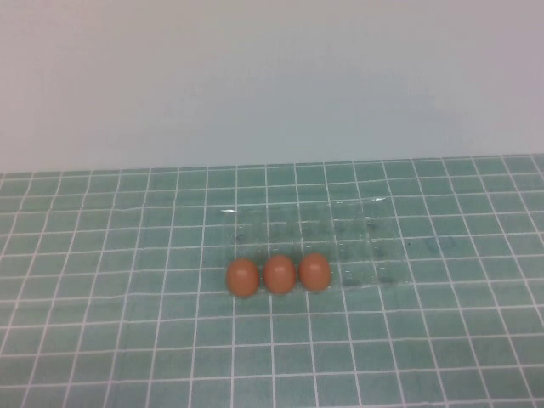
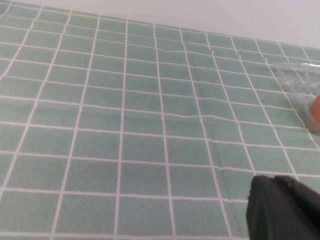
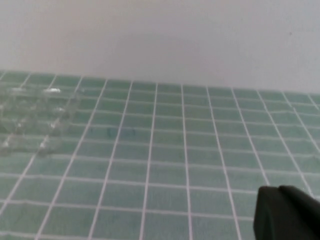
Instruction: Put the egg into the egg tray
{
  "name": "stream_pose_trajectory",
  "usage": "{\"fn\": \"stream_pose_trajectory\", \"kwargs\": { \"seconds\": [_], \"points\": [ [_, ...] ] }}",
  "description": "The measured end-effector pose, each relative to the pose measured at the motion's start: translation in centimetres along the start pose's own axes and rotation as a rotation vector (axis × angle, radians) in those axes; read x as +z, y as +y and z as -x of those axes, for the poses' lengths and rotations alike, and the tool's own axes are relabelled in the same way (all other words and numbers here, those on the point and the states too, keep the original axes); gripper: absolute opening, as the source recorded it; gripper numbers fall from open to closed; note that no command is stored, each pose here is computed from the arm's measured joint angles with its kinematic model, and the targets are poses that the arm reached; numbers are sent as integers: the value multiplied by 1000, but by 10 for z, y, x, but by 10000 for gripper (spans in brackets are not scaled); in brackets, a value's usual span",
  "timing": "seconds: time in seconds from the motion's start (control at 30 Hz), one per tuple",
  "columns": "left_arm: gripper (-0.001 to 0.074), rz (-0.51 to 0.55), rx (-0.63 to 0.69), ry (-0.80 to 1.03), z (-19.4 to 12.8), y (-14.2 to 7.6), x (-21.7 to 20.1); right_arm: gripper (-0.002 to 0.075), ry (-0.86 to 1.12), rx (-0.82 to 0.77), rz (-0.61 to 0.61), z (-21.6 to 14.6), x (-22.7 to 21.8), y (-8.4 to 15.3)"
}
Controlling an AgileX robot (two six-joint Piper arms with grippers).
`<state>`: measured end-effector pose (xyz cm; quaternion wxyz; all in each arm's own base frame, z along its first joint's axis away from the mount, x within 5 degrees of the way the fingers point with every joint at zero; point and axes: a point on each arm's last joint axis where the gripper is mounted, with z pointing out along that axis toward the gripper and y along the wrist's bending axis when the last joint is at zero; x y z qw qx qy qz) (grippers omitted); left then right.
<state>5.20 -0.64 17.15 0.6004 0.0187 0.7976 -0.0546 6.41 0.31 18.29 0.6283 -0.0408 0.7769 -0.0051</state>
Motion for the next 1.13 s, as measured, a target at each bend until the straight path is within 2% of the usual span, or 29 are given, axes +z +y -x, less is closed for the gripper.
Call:
{"fn": "stream_pose_trajectory", "kwargs": {
  "seconds": [0.2,1.13],
  "points": [
    [-1,0,0,0,0,0,0,-1,139,-16,-3,-18,-7,0],
    [-1,0,0,0,0,0,0,-1,131,-22,-18,-17,-10,-1]
  ]
}}
